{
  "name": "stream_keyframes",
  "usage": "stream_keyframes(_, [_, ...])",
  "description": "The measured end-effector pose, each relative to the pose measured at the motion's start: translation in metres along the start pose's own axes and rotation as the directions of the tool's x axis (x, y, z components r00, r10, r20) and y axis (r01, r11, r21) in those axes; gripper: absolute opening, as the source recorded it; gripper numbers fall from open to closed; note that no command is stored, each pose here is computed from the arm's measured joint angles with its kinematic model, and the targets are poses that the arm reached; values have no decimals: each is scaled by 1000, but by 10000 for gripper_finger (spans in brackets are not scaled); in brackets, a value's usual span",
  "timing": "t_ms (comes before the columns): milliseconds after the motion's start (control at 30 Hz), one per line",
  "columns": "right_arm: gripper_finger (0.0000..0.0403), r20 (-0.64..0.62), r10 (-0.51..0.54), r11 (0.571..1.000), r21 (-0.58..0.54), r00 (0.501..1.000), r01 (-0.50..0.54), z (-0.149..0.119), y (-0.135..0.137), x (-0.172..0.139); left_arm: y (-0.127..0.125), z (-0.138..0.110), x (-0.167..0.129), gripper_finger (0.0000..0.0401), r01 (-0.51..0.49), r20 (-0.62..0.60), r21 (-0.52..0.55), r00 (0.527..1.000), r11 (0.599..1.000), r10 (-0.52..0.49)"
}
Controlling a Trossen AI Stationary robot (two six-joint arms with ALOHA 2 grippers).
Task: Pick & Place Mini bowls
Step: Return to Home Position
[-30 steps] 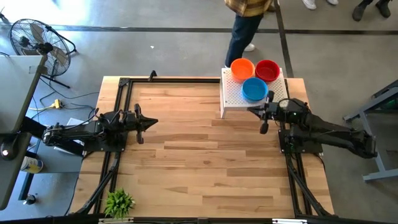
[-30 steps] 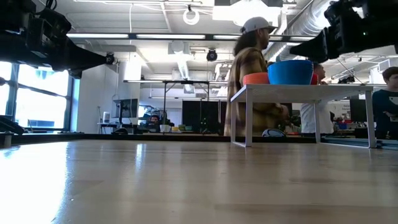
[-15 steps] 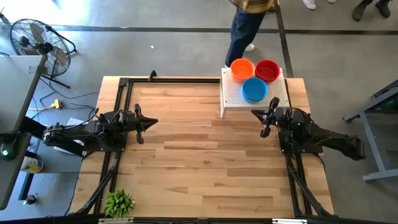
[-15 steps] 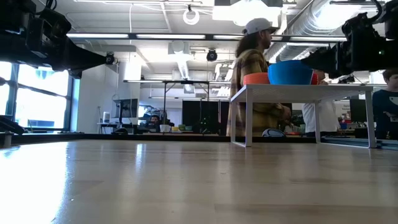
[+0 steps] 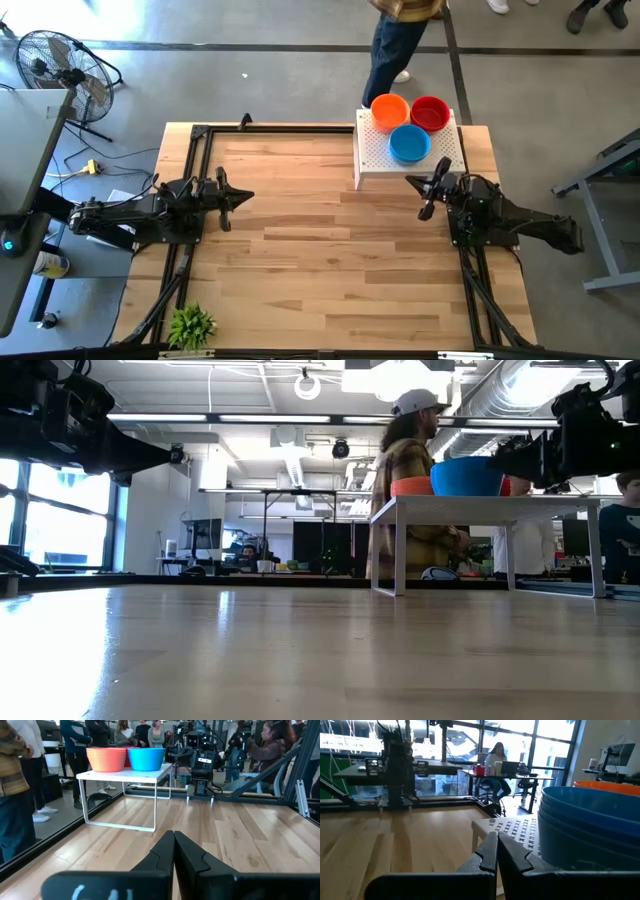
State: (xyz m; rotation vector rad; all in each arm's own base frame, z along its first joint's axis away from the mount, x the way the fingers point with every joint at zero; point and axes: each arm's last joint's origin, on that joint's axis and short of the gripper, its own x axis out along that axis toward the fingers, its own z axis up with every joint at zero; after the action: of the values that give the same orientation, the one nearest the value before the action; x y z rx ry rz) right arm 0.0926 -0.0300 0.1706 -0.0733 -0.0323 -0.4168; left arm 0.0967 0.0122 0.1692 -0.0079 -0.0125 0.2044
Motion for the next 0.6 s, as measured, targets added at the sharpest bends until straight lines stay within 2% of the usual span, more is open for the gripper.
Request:
stream_keyframes(300, [0, -43, 138, 988, 70, 989, -135, -4, 5, 2, 0, 0, 0, 1, 0, 0, 0, 1000, 1000, 0])
stream_keyframes(600, [0, -47, 151, 986, 71, 987, -148, -5, 5, 2, 0, 0, 0, 1, 0, 0, 0, 1000, 1000, 0])
